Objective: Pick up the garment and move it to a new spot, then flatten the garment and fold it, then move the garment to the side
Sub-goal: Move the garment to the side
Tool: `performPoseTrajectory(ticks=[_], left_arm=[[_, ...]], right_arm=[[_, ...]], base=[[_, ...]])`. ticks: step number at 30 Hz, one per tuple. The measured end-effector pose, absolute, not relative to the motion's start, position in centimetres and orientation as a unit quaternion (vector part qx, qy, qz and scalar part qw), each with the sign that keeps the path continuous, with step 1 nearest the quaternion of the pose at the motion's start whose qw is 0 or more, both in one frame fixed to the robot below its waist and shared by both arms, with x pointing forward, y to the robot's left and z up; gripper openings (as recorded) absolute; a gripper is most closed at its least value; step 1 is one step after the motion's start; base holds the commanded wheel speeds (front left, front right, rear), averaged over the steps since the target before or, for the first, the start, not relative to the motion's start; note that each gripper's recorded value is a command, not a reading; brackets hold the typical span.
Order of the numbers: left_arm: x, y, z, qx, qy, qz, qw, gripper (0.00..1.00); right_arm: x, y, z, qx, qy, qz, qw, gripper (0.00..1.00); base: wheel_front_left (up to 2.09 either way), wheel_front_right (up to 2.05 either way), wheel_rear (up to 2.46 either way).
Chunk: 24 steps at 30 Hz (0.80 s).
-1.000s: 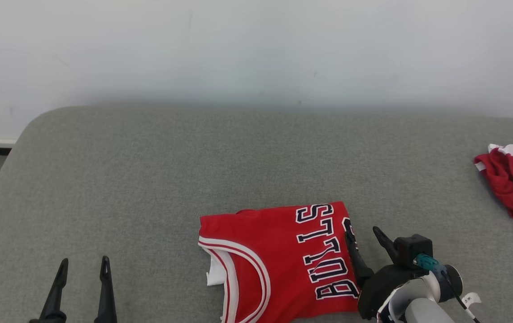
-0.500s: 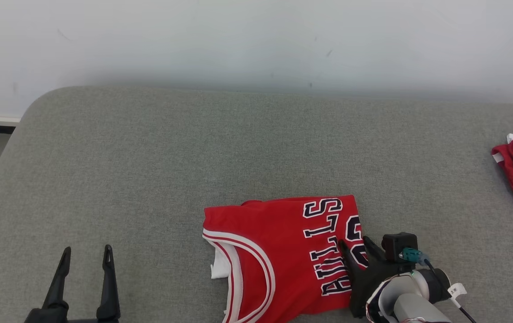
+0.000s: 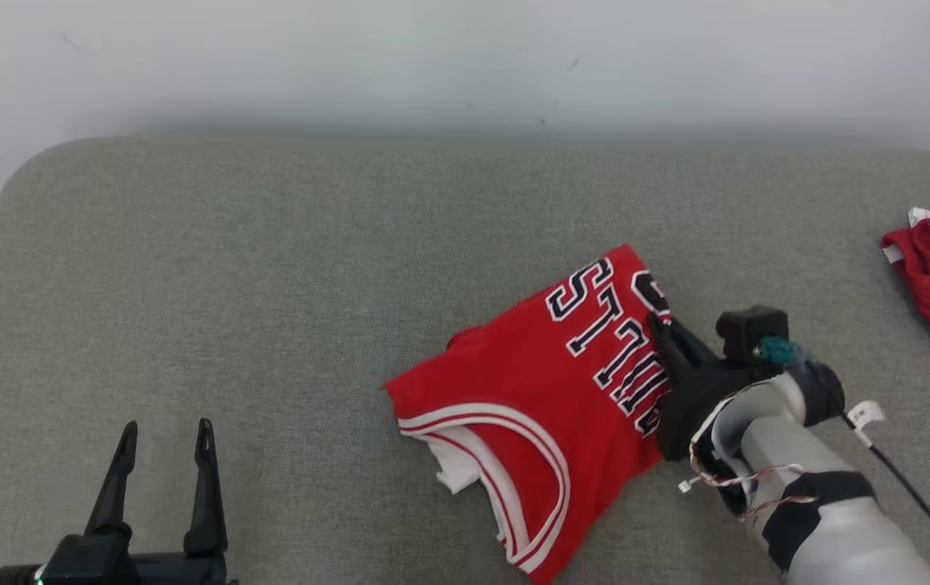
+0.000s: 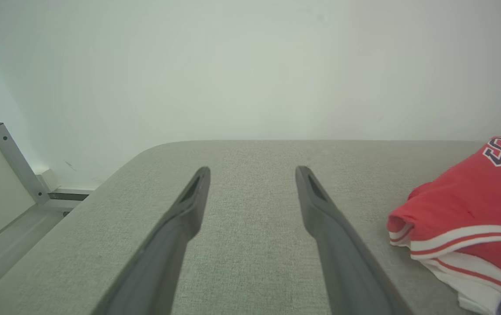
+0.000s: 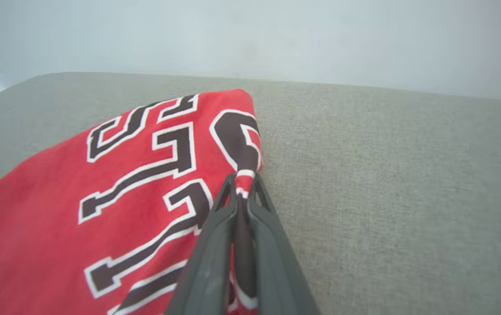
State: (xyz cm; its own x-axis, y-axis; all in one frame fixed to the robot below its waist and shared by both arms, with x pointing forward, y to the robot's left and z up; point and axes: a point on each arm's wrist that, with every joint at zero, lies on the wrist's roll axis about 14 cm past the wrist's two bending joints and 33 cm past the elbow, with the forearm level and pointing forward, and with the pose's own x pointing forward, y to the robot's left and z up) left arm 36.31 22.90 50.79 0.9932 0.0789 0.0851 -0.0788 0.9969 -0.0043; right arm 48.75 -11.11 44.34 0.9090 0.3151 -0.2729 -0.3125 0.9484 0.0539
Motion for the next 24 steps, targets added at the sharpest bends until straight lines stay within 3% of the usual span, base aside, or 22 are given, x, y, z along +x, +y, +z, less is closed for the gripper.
performPoseTrajectory(ticks=[12, 24], left_arm=[[42.4, 19.2, 49.7, 0.004, -0.039, -0.031, 0.999, 1.0], [46.7, 16.7, 47.5, 0.016, -0.033, -0.084, 0.996, 1.0]], right_arm=[[56.1, -24.1, 48.6, -0.099, 0.102, 0.072, 0.987, 0.0], [57.9, -35.2, 51.7, -0.157, 0.087, -0.028, 0.983, 0.0]], base=[[0.0, 0.0, 0.0], [0.0, 0.0, 0.0]])
